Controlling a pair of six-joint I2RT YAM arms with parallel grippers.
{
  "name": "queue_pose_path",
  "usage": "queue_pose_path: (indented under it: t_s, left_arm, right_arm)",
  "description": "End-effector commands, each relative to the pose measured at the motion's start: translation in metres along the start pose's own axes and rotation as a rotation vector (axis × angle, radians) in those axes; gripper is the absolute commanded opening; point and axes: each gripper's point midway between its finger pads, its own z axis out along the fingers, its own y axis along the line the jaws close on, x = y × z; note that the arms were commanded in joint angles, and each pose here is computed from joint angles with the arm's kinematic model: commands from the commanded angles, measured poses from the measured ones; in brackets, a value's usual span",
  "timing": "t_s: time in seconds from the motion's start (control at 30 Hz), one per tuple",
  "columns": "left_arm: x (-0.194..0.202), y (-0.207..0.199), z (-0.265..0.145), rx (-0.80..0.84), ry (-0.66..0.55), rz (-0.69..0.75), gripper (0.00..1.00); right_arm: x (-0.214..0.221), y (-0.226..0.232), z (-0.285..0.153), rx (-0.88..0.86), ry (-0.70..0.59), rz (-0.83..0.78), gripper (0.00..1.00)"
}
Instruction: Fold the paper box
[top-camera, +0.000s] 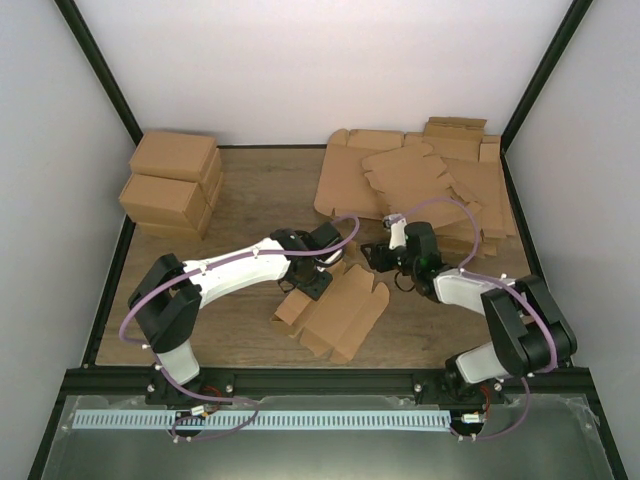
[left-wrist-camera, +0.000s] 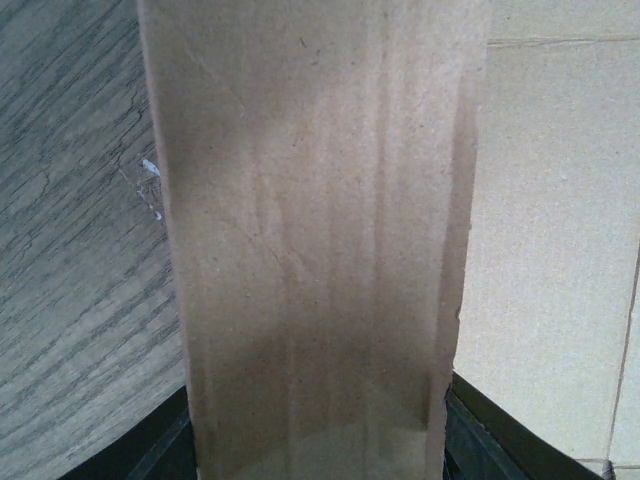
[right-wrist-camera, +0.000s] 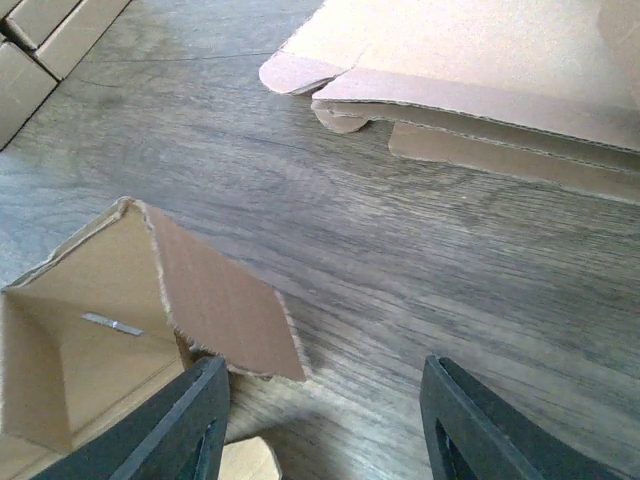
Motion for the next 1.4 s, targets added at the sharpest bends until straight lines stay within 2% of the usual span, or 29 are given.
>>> queue_pose_path:
  t_s: [0.0, 0.13, 0.57, 0.87, 1.03, 1.2, 1.37]
  left_arm:
    - [-0.006, -0.003, -0.003, 0.004, -0.022, 0.02, 0.52]
    - [-0.006, -0.003, -0.002, 0.005, -0.019, 0.02, 0.52]
    - [-0.007, -0.003, -0.002, 0.001, -0.018, 0.018, 0.52]
    - [-0.01, -0.003, -0.002, 0.005, -0.026, 0.001, 0.52]
    - [-0.012, -0.003, -0.004, 0.008, -0.034, -0.011, 0.52]
    - [-0.014, -0.003, -0.006, 0.017, -0.042, -0.021, 0.52]
    - [-0.016, -0.001, -0.007, 0.016, -0.044, -0.03, 0.52]
  right_arm:
    - [-0.023, 0.011, 0.009, -0.079, -0.016, -0.055, 0.55]
    - [-0.027, 0.026, 0.012, -0.173, -0.019, -0.082, 0.56]
    - [-0.021, 0.031, 0.023, -0.162, 0.005, -0.108, 0.53]
    - [-0.023, 0.037, 0.037, -0.161, 0.043, -0.086, 0.28]
    - [-0.025, 0.052, 0.031, -0.19, 0.069, -0.061, 0.09]
    - [-0.032, 0.066, 0.024, -0.195, 0.093, -0.015, 0.01]
    - [-0.024, 0.073, 0.02, -0.173, 0.156, 0.056, 0.01]
